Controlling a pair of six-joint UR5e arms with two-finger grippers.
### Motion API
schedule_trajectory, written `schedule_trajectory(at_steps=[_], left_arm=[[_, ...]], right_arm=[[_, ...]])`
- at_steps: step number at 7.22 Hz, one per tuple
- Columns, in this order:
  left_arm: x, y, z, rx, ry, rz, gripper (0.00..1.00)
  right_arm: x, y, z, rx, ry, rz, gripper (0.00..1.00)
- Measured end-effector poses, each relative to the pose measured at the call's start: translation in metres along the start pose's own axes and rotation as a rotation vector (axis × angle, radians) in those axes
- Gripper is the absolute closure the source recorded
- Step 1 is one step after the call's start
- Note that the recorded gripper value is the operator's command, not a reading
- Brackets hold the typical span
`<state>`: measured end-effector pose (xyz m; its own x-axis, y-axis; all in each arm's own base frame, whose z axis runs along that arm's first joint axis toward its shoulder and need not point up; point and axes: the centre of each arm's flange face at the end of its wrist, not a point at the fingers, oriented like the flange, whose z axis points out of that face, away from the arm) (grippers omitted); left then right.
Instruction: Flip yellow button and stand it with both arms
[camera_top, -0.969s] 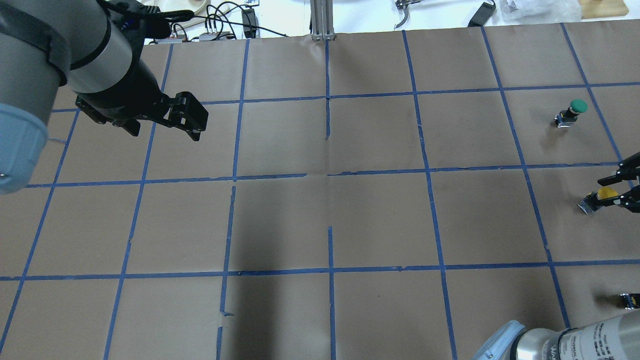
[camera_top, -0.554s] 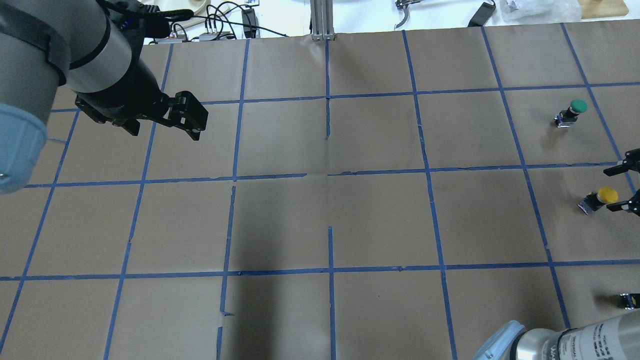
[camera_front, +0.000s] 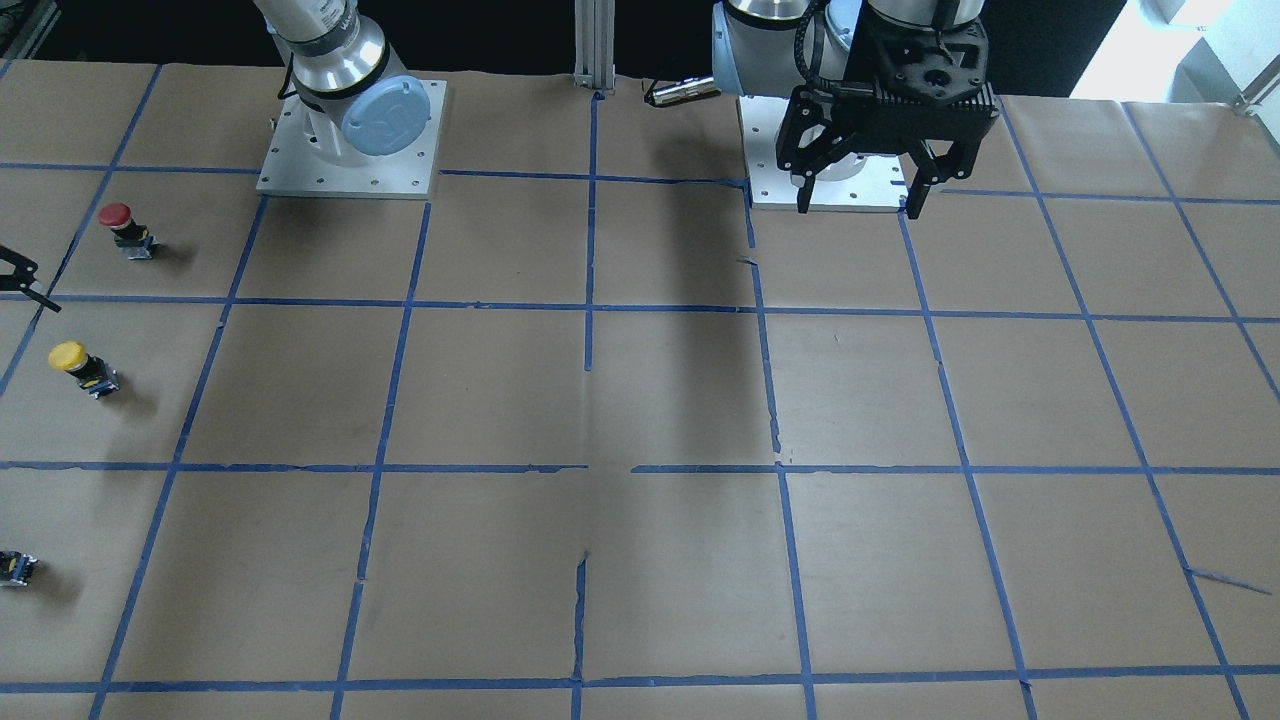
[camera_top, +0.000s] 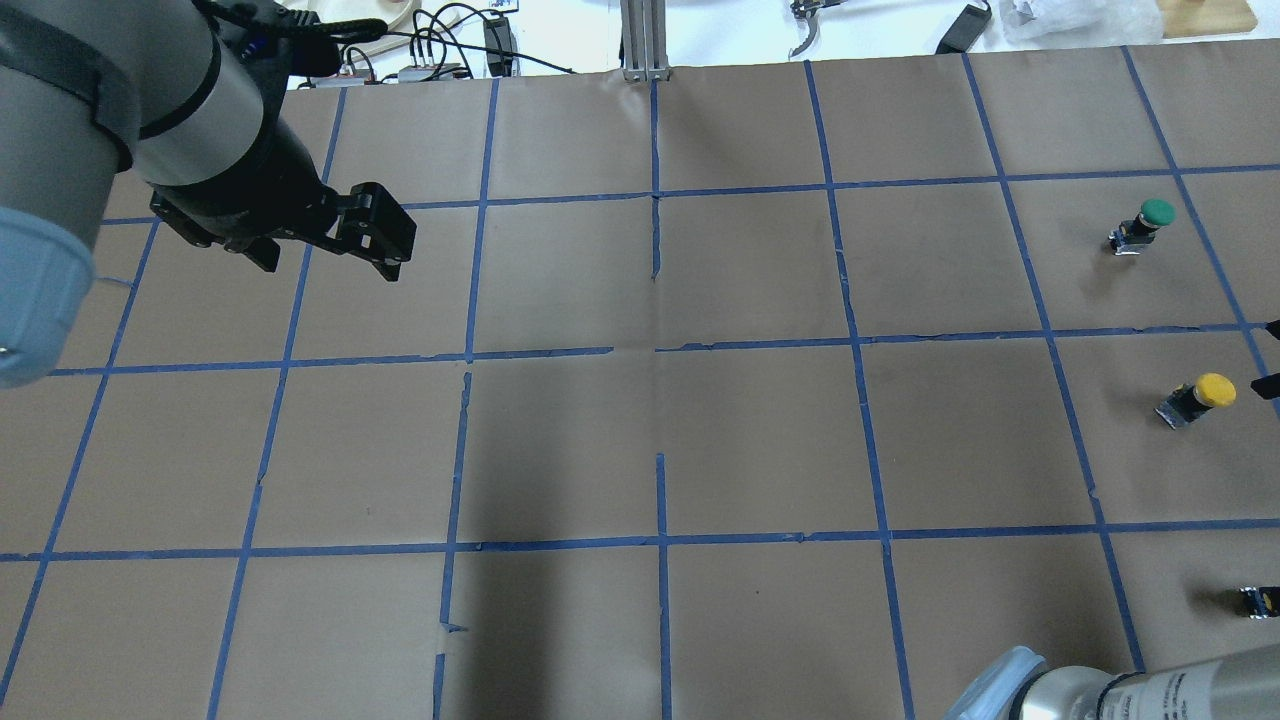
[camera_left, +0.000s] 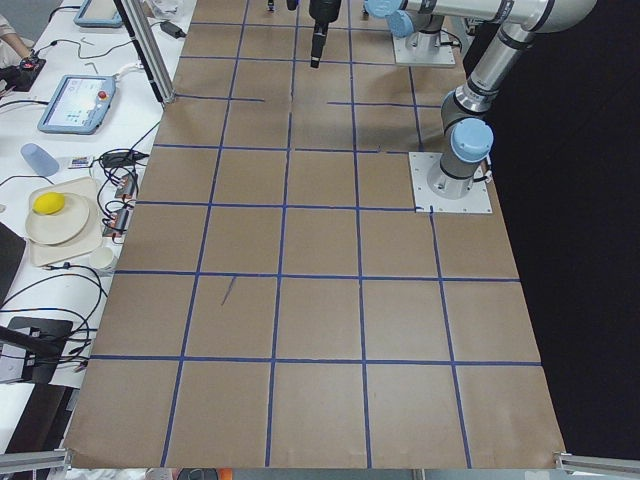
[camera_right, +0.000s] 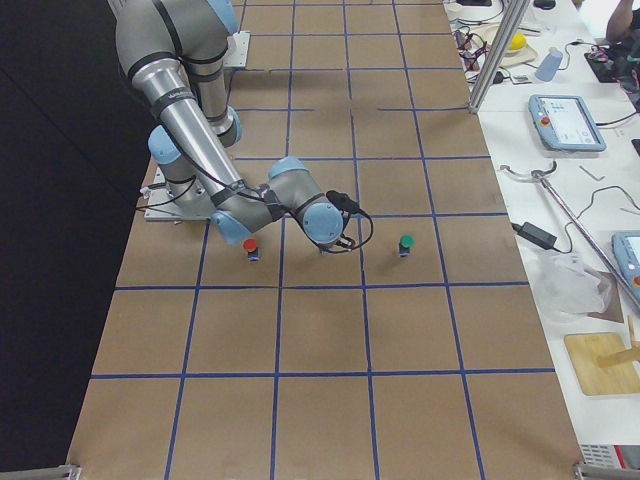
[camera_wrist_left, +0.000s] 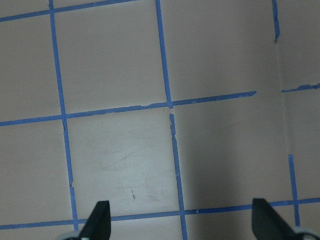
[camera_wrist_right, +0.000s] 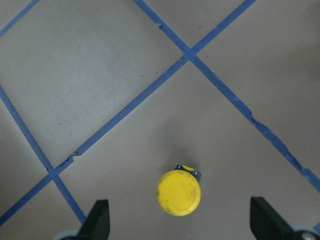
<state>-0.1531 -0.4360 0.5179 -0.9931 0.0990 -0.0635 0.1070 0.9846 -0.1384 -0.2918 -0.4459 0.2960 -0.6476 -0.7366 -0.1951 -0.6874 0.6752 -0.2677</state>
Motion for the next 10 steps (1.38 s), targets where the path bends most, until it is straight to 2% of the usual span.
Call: schedule_trajectory(at_steps=[1,3,5,7,10], left_arm=[[0.000,0.000,0.000,0.000,0.000,0.000,0.00],[0.000,0.001,-0.001,0.001,-0.001,0.000,0.00],[0.000,0.001,-0.001,0.001,-0.001,0.000,0.00],[-0.001,0.001,-0.001,0.001,-0.002,-0.001,0.00],[-0.001,0.002,0.000,0.000,-0.002,0.000,0.00]], right_arm=[[-0.020,-0.027,-0.018,-0.056,0.024,0.087,0.00],[-0.084,-0.097,-0.047,-0.130,0.073,0.327,0.00],[-0.154,-0.174,-0.055,-0.186,0.158,0.572,0.00],[-0.216,-0.245,-0.052,-0.181,0.226,0.779,0.00],[-0.283,-0.313,-0.059,-0.165,0.259,0.996,0.00]])
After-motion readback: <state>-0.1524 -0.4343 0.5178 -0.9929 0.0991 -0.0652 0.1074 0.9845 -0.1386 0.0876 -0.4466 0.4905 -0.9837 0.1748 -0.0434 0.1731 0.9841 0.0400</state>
